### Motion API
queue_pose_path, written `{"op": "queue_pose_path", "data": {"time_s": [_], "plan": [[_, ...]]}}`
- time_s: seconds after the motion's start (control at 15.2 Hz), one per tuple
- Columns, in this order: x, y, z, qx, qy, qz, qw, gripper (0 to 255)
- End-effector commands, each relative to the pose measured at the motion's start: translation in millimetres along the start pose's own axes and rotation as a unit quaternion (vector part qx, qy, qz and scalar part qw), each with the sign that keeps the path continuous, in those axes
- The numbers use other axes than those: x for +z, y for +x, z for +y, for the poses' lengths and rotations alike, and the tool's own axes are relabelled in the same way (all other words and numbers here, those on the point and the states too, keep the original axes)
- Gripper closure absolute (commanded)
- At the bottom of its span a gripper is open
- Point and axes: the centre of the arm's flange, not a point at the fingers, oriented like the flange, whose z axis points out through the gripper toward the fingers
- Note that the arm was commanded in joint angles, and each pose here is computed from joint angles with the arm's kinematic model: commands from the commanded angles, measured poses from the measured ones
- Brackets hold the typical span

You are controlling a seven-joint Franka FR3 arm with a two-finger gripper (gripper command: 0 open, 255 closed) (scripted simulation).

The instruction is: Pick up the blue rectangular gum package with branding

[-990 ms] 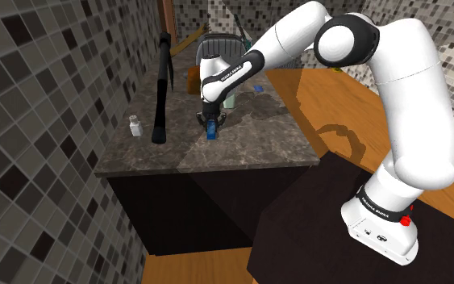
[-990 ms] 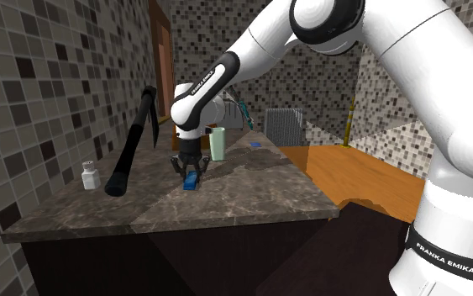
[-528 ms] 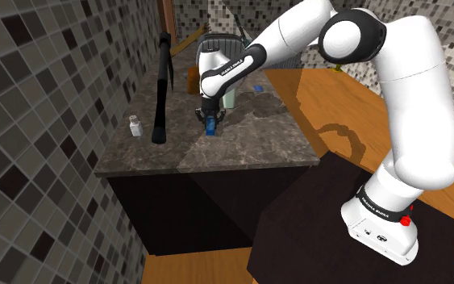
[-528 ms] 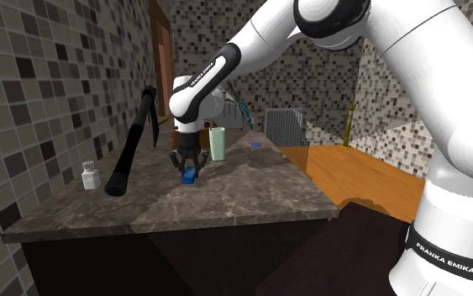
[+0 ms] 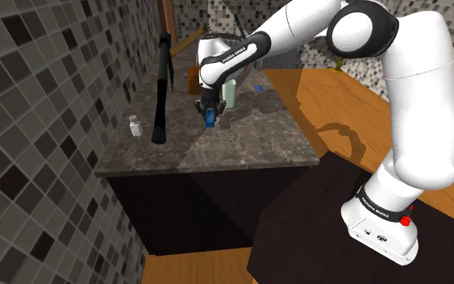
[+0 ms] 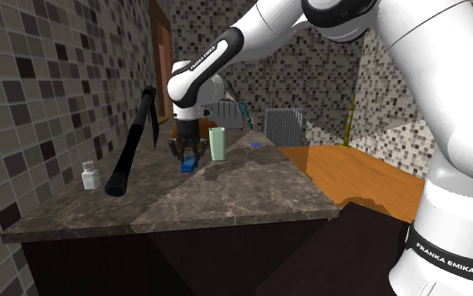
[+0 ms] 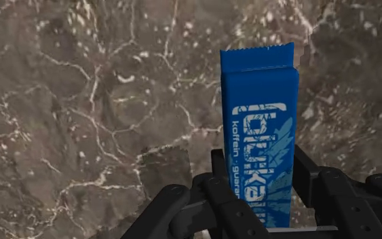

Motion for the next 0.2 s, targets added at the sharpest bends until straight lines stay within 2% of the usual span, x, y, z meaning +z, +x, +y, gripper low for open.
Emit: {"op": "queue_pose_path", "data": {"time_s": [0.0, 0.13], "plan": [[-10.5, -0.5, 0.1, 0.0, 0.0, 0.0, 1.0, 255], [-11.3, -0.4, 0.0, 0.0, 0.0, 0.0, 1.0, 255]]}}
